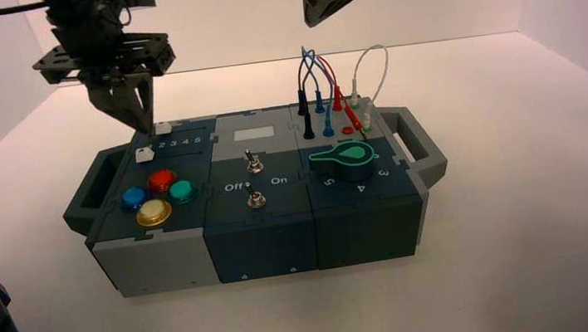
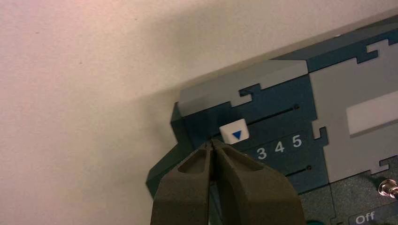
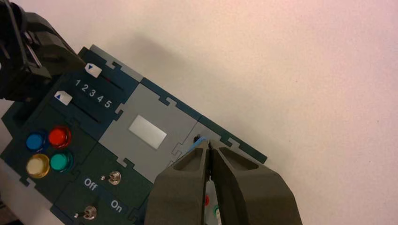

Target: Move the top slider to position 2.

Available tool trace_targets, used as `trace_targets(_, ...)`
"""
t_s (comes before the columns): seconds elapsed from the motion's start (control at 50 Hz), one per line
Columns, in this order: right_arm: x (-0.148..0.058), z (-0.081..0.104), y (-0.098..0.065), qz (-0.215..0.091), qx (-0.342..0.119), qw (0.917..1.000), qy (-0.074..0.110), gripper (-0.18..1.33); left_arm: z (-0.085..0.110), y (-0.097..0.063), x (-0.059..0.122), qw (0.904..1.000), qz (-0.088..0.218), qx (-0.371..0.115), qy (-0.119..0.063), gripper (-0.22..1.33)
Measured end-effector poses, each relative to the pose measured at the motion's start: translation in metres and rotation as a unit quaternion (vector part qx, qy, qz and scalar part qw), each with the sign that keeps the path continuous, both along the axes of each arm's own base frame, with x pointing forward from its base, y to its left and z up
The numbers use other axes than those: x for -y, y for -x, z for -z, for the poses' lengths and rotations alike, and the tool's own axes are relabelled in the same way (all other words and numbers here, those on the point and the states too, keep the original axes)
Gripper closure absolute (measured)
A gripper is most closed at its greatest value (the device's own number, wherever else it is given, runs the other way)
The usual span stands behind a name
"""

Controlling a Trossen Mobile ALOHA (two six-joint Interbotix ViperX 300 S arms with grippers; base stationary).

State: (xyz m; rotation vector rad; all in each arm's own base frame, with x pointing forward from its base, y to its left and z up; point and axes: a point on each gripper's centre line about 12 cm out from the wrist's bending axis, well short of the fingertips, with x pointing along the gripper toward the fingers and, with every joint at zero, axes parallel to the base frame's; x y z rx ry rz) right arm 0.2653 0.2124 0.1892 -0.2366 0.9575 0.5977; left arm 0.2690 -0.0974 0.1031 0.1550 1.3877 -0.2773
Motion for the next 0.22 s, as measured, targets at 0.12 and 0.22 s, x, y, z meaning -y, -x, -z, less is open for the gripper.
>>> trace_targets(0.12,0.0,0.0,0.0,-0.001,-0.001,1.0,0.001,1.28,-0.009,-0.001,-0.005,0.9999,-0.006,0.012,0.002,1.28)
trace_targets(0.22,0.0,0.0,0.0,0.001,-0.001,1.0,0.001,1.28,-0.015,-0.003,-0.01,0.9997,-0.014,0.02,0.004,1.28)
